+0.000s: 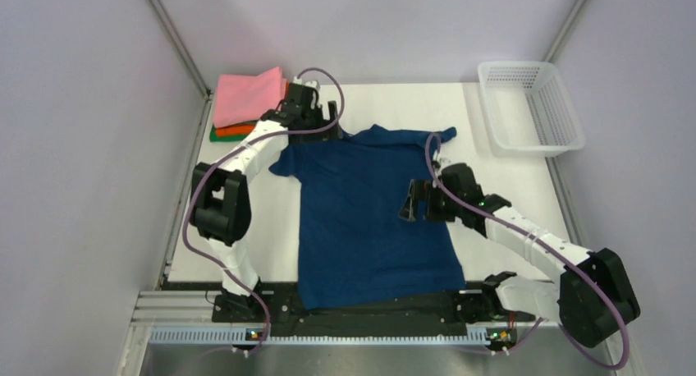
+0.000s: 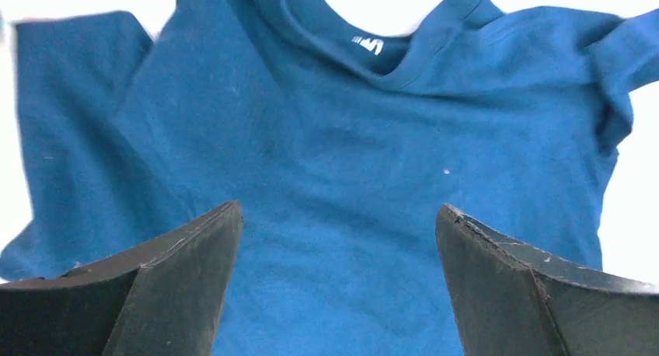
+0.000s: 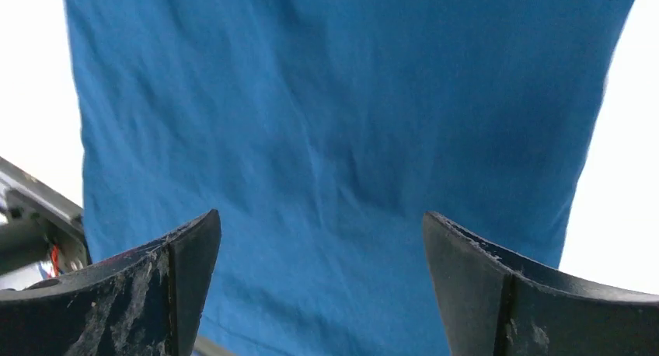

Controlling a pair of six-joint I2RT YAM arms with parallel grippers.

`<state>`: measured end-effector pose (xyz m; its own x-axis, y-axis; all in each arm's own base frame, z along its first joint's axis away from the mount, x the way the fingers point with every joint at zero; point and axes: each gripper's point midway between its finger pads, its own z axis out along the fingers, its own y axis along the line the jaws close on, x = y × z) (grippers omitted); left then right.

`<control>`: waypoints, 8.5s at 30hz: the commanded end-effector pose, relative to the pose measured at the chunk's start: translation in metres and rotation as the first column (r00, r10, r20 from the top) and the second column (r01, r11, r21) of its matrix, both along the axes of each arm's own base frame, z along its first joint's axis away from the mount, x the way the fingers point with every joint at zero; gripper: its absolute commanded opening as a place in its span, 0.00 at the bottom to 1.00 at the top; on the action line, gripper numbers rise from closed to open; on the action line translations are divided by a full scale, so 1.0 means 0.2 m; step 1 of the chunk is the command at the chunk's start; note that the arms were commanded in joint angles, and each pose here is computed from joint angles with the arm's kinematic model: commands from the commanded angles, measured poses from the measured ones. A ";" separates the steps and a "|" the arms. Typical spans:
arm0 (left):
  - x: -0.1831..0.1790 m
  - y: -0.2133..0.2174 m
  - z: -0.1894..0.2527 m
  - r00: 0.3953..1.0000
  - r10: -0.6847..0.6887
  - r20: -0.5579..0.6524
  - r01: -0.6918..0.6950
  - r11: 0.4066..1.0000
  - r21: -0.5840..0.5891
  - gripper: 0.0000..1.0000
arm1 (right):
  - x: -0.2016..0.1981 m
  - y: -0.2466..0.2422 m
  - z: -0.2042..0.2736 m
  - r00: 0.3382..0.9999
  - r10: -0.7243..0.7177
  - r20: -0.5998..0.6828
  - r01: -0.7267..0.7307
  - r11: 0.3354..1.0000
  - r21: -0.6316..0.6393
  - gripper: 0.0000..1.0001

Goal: Fold and stack the t-shirts
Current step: Flatten out the tshirt

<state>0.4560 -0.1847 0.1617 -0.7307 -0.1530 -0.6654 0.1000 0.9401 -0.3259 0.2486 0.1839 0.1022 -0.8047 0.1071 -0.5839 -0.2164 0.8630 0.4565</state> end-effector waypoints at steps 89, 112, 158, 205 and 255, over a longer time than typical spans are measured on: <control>-1.15 0.39 -0.61 0.792 0.481 -0.376 -0.527 0.849 -0.024 0.00 | -0.24 -0.82 -0.18 0.658 -0.753 0.004 0.738 0.644 -0.201 0.89; -1.32 0.39 -0.61 0.807 0.432 -0.404 -0.499 0.863 -0.074 0.00 | -0.17 -0.92 -0.32 0.605 -0.796 0.018 0.736 0.550 -0.394 0.79; -1.19 0.40 -0.31 0.854 0.437 -0.282 -0.487 0.863 -0.137 0.00 | -0.21 -0.84 -0.27 0.697 -0.706 -0.125 0.614 0.678 -0.403 0.00; -1.79 0.53 2.54 0.202 0.231 0.952 0.355 0.889 -0.291 0.00 | -0.64 -0.84 2.22 0.374 -0.483 0.792 0.364 0.862 0.354 0.00; 0.91 0.42 0.03 0.876 0.393 0.279 -0.431 0.898 0.087 0.90 | 1.36 -1.03 0.18 0.650 -0.576 0.496 0.753 0.575 -0.319 0.50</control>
